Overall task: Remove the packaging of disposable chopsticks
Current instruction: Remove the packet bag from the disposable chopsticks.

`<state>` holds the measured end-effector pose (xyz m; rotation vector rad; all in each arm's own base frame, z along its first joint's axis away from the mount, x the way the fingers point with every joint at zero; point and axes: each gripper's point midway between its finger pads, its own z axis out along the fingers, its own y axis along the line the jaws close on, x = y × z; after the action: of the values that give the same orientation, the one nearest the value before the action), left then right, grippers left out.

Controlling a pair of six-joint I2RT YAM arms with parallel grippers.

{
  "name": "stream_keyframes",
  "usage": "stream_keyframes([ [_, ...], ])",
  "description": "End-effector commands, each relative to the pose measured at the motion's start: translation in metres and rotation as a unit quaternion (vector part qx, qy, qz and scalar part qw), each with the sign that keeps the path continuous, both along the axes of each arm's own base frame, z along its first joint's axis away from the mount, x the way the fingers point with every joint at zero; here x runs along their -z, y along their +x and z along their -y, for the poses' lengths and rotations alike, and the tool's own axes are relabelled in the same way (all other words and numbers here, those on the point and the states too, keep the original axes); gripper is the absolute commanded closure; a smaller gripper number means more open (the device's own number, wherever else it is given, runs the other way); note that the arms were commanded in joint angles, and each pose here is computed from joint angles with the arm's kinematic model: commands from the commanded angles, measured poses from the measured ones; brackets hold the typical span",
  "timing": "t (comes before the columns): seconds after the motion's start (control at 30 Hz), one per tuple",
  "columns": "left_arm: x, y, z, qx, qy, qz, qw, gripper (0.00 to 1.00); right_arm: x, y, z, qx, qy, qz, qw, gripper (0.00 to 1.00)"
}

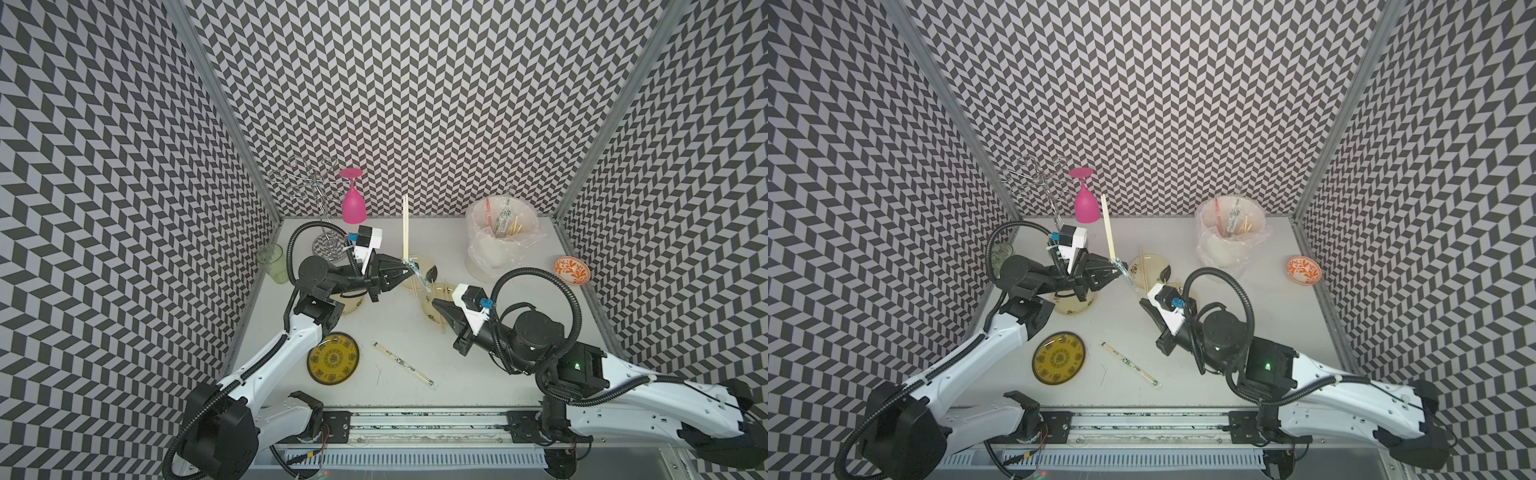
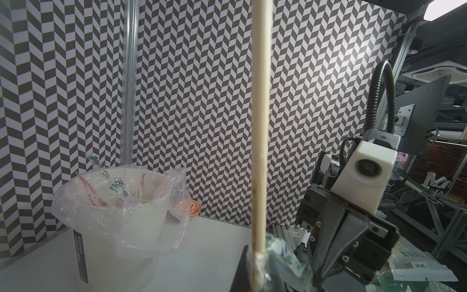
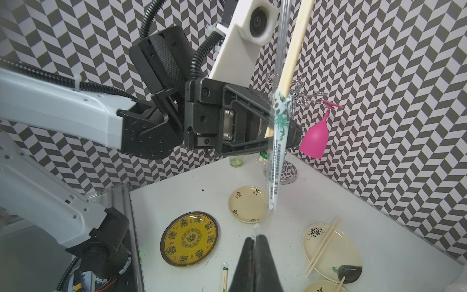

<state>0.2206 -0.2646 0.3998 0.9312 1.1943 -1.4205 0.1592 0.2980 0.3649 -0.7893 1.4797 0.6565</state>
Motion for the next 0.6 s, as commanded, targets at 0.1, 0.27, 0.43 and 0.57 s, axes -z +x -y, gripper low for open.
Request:
stream_keyframes([
  [0.1,-0.002,-0.012,0.012,0.001,0.021,0.044,0.999,1.0,-0.074,-0.001,0.002,-0.002,0.056,0.054,0.997,0.35],
  [0.27,-0.003,-0.029,0.015,0.03,0.021,0.066,0.997,1.0,-0.132,-0.018,0.001,-0.054,0.096,0.111,0.988,0.28],
  [0.43,0.001,-0.033,0.017,0.035,0.029,0.079,0.996,1.0,-0.149,-0.01,0.007,-0.046,0.099,0.113,0.988,0.27],
  [0.57,0.006,-0.037,0.022,0.045,0.043,0.083,0.995,1.0,-0.153,0.001,0.005,-0.053,0.107,0.09,0.989,0.25],
])
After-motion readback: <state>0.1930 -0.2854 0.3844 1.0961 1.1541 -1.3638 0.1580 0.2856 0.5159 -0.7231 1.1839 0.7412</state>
